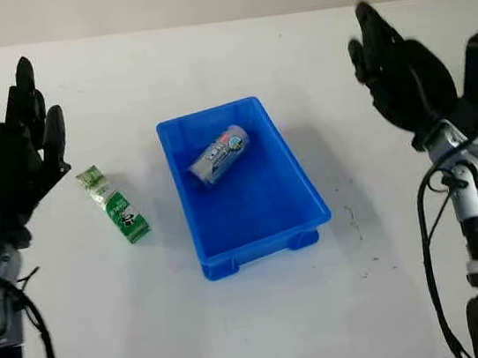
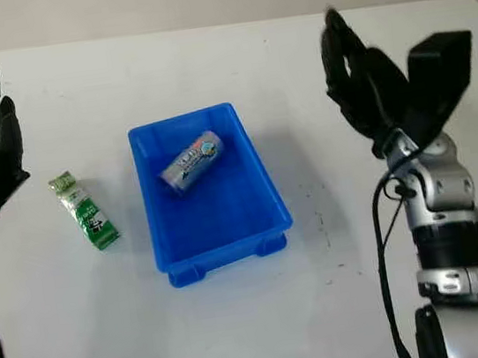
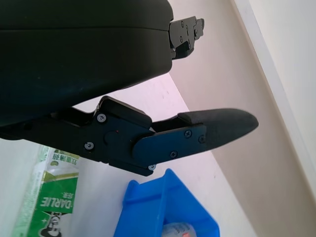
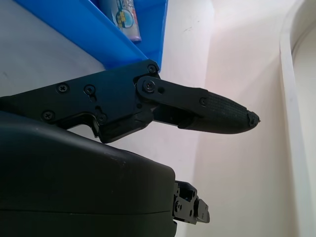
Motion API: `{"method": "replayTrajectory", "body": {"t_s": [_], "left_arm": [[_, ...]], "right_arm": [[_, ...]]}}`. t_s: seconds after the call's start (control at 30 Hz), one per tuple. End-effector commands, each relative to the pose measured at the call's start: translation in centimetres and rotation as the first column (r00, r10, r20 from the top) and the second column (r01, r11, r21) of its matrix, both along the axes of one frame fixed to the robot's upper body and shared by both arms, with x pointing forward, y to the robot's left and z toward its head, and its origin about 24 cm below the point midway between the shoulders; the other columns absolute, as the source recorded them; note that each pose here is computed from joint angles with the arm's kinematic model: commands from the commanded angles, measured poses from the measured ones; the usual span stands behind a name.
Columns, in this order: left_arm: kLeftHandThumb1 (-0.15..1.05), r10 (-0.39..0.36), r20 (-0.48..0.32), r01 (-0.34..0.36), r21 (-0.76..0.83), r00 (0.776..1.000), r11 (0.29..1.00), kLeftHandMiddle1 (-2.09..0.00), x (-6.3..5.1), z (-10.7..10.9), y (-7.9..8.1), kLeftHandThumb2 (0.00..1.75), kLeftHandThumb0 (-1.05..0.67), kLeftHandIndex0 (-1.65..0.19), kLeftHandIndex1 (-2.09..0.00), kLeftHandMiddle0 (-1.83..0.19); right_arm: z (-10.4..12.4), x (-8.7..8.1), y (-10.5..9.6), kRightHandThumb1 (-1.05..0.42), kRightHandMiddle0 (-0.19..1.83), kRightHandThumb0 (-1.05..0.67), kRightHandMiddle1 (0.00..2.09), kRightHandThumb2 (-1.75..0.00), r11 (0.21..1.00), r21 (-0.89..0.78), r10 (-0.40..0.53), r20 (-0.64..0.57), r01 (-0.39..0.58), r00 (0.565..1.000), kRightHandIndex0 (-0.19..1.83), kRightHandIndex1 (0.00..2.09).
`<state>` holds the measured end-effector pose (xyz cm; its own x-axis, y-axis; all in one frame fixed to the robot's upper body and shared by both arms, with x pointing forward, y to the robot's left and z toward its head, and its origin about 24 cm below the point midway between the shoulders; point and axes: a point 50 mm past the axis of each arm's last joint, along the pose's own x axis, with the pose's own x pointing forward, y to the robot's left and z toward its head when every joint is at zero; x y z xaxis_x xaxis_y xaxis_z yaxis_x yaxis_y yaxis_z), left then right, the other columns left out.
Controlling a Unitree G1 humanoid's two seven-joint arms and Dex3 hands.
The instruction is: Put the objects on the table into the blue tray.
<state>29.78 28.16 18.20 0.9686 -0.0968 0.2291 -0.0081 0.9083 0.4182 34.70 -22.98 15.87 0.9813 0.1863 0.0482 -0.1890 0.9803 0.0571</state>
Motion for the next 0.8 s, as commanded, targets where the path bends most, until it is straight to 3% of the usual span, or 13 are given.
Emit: {"method": "replayTrajectory", "body": {"t_s": [0.0,0.2,0.33,0.4,0.5,0.57,0.77], "left_arm": [[1.05,-0.017,0.017,0.017,0.032,1.000,0.999,0.00,0.1,1.3,0.7,0.45,-0.80,0.19,0.00,0.19],[1.04,-0.081,-0.045,0.089,0.215,0.996,0.973,0.00,0.2,3.0,1.4,0.16,-0.87,0.19,0.00,0.19],[0.91,-0.118,-0.128,0.145,0.229,0.985,0.963,0.00,0.3,3.7,1.1,0.04,-0.82,0.19,0.00,0.19],[0.89,-0.123,-0.156,0.167,0.311,0.980,0.935,0.00,0.3,4.1,0.8,0.03,-0.80,0.19,0.00,0.19],[0.88,-0.096,-0.187,0.179,0.502,0.978,0.846,-0.04,0.4,4.6,0.2,0.04,-0.82,0.13,-0.04,0.13],[0.86,-0.098,-0.201,0.207,0.646,0.975,0.735,-0.07,0.6,4.8,-0.7,0.04,-0.82,0.07,-0.07,0.07],[0.81,-0.145,-0.221,0.264,0.838,0.964,0.478,-0.09,0.7,3.9,-2.3,0.04,-0.74,-0.03,-0.10,-0.02]], "right_arm": [[-0.2,-0.4,0.2,-1.05,-0.19,-0.77,0.00,-0.68,0.999,0.033,0.008,0.003,-0.008,1.000,-0.19,0.00],[-1.1,-0.9,1.1,-1.05,-0.19,-0.79,0.00,-0.74,0.999,0.045,0.009,-0.021,-0.008,1.000,-0.19,0.00],[-1.4,-1.0,1.8,-1.05,-0.19,-0.80,0.00,-0.78,0.999,0.039,0.018,-0.003,-0.018,1.000,-0.19,0.00],[-1.4,-1.0,2.2,-1.05,-0.19,-0.80,0.00,-0.80,0.999,0.026,0.023,0.014,-0.023,1.000,-0.19,0.00],[-1.3,-0.9,2.8,-1.05,-0.19,-0.80,0.00,-0.82,1.000,0.011,0.023,0.031,-0.023,0.999,-0.19,0.00],[-1.1,-0.7,3.0,-1.05,-0.19,-0.80,0.00,-0.82,1.000,0.015,0.023,0.039,-0.024,0.999,-0.19,0.00],[-0.7,-0.5,3.3,-1.05,-0.19,-0.79,0.00,-0.82,1.000,0.015,0.019,0.053,-0.020,0.998,-0.19,0.00]]}}
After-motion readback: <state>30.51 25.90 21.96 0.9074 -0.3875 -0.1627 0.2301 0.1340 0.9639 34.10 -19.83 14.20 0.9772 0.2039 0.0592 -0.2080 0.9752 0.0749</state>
